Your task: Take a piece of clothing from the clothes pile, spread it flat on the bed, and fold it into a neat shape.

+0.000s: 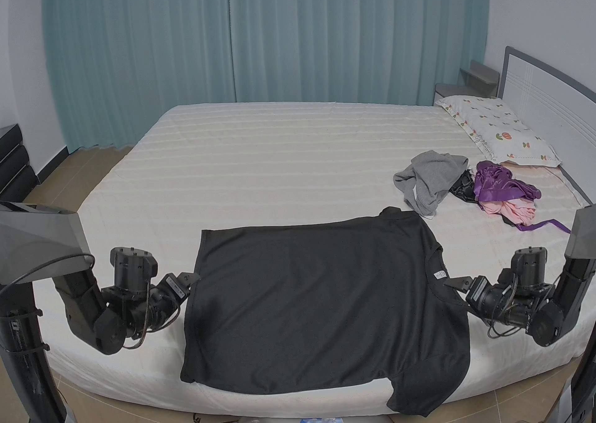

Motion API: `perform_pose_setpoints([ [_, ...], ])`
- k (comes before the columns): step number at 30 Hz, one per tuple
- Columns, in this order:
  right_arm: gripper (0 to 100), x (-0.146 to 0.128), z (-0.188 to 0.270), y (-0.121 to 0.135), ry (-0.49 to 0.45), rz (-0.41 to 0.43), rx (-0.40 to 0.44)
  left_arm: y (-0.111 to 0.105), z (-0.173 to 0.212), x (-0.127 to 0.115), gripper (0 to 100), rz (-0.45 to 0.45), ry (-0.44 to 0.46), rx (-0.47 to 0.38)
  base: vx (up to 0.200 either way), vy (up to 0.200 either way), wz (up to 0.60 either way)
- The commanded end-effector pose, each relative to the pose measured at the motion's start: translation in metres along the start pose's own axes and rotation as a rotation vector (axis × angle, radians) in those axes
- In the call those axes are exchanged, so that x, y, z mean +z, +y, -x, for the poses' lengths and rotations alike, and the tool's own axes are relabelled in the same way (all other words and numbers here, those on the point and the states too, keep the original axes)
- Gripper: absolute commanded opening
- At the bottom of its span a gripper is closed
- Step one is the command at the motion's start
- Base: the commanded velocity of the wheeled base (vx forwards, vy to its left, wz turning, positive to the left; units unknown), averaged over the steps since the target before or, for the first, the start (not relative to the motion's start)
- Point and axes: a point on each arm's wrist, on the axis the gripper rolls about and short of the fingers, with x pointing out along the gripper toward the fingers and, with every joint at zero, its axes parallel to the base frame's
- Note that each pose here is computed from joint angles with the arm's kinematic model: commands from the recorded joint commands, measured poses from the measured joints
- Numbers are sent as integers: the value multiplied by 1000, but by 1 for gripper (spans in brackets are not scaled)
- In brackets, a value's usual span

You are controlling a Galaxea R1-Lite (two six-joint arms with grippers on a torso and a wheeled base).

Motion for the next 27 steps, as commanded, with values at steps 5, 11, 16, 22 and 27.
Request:
perform_pose_setpoints([
  [5, 100, -28, 43, -13, 38, -25, 5, 13, 36, -33, 100, 80, 118, 3, -80, 0, 0],
  [11, 100, -29, 40, -17, 22, -26, 13, 16, 32, -38, 100, 77, 126, 12, 0, 0, 0],
  [16, 100, -26, 38, -21, 2, -34, 11, 21, 37, -58, 100, 16, 178, 52, 0, 0, 0],
  [22, 100, -30, 32, -25, 23, -34, -3, 21, 41, -85, 100, -70, 220, 90, 0, 0, 0],
  [27, 100, -30, 30, -25, 22, -34, 4, 19, 43, -92, 100, -96, 237, 88, 0, 0, 0],
])
